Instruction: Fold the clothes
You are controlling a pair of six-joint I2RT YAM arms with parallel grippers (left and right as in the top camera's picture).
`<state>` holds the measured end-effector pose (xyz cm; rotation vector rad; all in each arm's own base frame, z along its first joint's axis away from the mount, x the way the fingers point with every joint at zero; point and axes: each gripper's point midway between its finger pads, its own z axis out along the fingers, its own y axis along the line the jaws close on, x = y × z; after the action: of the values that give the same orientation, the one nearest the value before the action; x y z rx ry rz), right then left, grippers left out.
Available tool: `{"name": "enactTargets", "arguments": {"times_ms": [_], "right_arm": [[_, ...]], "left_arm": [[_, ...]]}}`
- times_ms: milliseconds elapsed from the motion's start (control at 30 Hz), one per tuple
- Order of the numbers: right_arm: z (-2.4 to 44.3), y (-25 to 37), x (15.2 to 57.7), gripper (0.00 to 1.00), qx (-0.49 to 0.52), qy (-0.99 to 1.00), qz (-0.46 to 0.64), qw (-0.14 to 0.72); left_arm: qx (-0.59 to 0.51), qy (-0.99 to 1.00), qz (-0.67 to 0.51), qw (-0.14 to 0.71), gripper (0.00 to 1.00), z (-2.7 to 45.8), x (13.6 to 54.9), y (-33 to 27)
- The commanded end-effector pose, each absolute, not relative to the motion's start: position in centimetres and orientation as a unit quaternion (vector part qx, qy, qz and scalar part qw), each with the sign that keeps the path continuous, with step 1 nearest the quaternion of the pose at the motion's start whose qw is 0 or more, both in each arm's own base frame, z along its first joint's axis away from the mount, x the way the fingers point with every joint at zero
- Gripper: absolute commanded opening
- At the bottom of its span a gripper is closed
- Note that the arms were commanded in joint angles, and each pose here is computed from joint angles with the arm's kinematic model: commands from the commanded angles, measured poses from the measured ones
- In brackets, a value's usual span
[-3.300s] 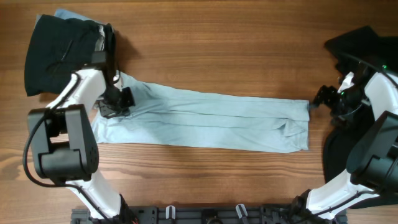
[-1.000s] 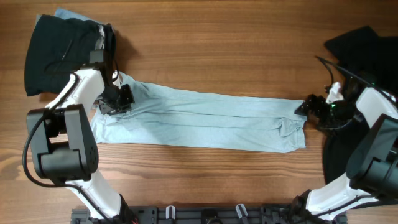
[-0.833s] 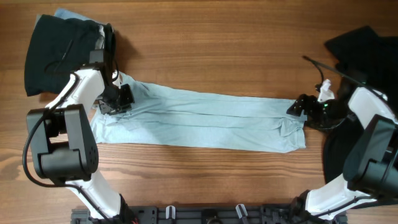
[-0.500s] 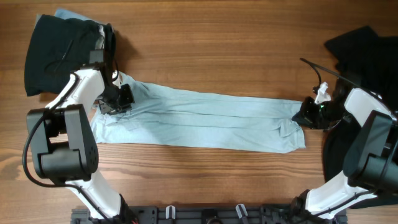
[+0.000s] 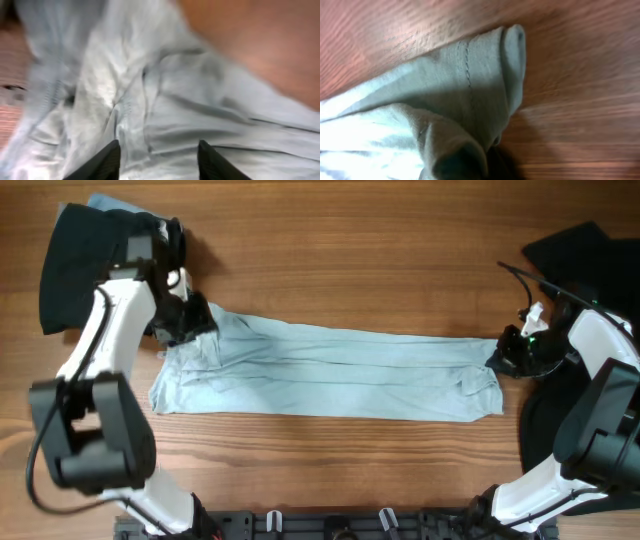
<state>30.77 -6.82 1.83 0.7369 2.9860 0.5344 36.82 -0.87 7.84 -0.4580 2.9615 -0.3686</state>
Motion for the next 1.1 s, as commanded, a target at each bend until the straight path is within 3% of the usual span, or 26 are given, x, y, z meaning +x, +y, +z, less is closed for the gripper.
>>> {"name": "enactTargets", "arguments": {"times_ms": [0, 233, 400, 633, 1067], "right_arm": [[3.7, -9.4, 32.6, 0.04, 0.250, 0.956, 0.143, 0.054], [8.5, -11.8, 34.7, 0.04, 0.253, 0.958, 0.110, 0.078], [11.5, -9.3, 35.0, 0.04, 0.231, 0.965, 0.107, 0.057], [11.4, -1.5, 34.4, 0.04, 0.165, 0.982, 0.090, 0.006], [7.9, 16.5, 34.4, 0.04, 0.088, 0.990, 0.106, 0.013]], "left_arm": [[-0.135, 0.973, -0.144, 0.120, 0.51, 12.3, 37.5, -1.6], [-0.128, 0.967, -0.146, 0.163, 0.52, 16.1, 36.5, -1.6], [-0.126, 0.965, -0.147, 0.177, 0.52, 17.2, 36.2, -1.6], [-0.126, 0.965, -0.147, 0.178, 0.53, 17.3, 36.2, -1.6], [-0.127, 0.967, -0.146, 0.168, 0.55, 17.1, 35.8, -1.7]]}}
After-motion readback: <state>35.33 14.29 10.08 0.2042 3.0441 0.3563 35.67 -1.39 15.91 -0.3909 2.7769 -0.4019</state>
